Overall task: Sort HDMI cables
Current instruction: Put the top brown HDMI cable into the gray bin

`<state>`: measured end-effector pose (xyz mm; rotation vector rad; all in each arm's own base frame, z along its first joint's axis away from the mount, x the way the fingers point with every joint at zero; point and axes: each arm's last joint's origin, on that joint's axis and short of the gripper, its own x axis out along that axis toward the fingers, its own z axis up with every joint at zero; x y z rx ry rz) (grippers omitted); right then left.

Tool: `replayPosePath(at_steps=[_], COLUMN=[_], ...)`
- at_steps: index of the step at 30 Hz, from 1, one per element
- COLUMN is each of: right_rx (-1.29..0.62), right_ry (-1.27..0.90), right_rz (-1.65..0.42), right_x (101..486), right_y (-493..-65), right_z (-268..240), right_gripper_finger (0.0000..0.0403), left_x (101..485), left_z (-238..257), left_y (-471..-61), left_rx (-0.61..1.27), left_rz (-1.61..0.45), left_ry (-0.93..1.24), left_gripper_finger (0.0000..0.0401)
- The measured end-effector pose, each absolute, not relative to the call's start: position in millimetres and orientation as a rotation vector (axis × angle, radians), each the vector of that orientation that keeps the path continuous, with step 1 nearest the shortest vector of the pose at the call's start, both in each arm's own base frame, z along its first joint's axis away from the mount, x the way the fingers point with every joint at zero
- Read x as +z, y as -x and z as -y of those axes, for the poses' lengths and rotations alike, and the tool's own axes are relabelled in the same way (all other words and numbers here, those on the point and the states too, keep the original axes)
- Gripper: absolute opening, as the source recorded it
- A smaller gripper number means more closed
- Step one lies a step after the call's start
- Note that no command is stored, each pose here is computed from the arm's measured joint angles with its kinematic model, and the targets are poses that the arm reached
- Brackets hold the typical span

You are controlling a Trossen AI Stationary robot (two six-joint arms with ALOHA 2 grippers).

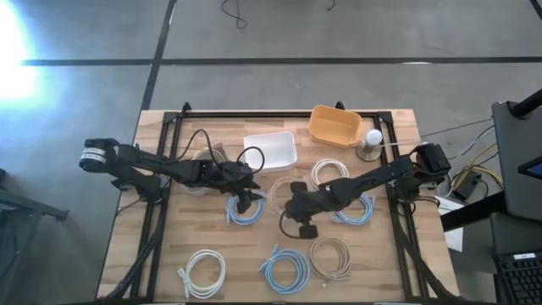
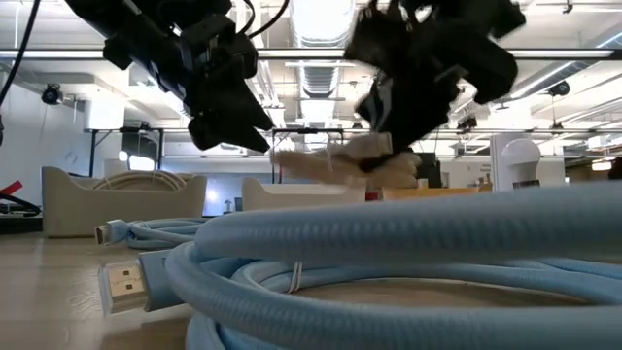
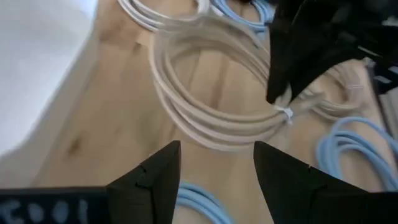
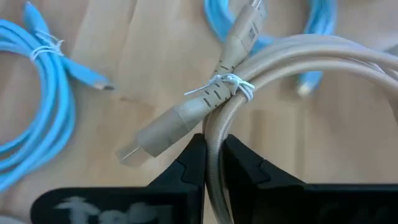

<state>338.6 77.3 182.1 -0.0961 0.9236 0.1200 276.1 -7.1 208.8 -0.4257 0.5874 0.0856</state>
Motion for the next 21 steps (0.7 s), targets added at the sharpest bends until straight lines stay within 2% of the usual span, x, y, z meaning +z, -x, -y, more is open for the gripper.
replayPosePath(at_steps=[8, 21], right_rx=[0.063, 0.065], right_ry=[0.316, 0.506], right_rz=[-0.901, -0.847], right_x=[202.7, 204.6], right_y=[-347.2, -350.5], right_z=[-74.7, -73.0], right_gripper_finger=[0.0031, 0.0031], left_x=[208.9, 217.6], left_z=[8.7, 8.6], left_y=[-276.1, -281.2], left_rx=[0.076, 0.043], left_rz=[-0.591, -0.486], left_ry=[0.464, 0.422], left_gripper_finger=[0.0200, 0.0200])
